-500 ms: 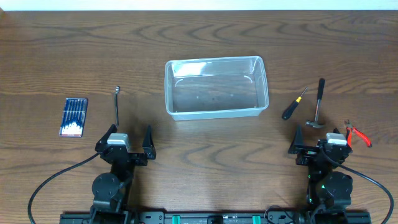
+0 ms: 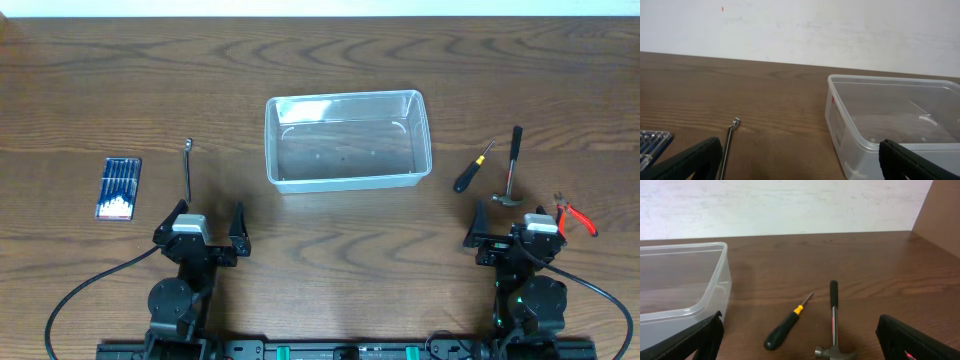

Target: Pack container

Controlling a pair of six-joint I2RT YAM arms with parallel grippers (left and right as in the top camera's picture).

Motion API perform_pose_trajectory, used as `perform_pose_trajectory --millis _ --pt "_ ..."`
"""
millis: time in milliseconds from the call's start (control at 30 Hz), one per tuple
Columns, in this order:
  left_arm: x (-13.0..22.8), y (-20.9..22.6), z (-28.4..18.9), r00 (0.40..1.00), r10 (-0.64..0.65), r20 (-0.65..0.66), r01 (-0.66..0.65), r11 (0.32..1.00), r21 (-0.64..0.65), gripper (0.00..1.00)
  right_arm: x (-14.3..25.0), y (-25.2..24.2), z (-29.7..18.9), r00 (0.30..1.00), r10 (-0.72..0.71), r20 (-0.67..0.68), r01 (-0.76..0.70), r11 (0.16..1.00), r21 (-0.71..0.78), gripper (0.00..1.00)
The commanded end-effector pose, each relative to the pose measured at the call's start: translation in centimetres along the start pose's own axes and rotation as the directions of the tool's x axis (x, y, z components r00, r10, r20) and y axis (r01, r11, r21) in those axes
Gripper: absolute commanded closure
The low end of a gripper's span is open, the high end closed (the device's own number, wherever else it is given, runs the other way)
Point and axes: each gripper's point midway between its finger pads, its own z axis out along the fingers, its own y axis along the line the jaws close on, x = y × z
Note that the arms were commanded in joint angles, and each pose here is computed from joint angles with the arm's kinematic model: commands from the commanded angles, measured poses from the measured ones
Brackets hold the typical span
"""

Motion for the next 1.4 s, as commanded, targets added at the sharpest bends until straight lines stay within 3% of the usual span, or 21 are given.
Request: perform_pose_trajectory --millis 0,467,867,1067,1200,1367 --pt "1.6 0.6 0.1 0.999 0.004 -0.048 -0.006 0.999 -0.032 0.02 0.1 -0.2 0.0 1.0 0.015 0.002 -0.015 1.0 0.01 0.01" --pt "1.6 0.6 0.1 0.999 0.004 -0.048 -0.006 0.999 -0.032 0.01 0.1 -0.1 0.0 1.0 0.015 0.002 -0.015 1.0 0.005 0.01" --pt "1.6 0.6 0.1 0.999 0.004 -0.047 -0.005 1.0 -0.031 0.02 0.2 1.5 -0.1 1.0 0.015 -0.006 -0.016 0.996 -0.088 0.01" --pt "1.1 0.5 0.0 0.965 -0.259 -0.033 0.257 0.966 -0.04 0.02 0.3 3.4 -0.3 0.986 0.159 -0.045 -0.165 0.967 -0.195 0.01" --pt "-0.3 0.1 -0.7 0.954 -0.288 -0.084 0.285 0.957 -0.048 0.02 -0.9 4.6 -0.9 0.981 0.179 -0.079 -0.194 0.947 -0.257 0.01" --pt "-2.8 -0.2 -1.2 0.952 -0.175 -0.25 0.158 0.984 -0.087 0.02 -3.3 4.5 -1.2 0.965 0.159 -0.209 -0.205 0.953 -0.222 0.01"
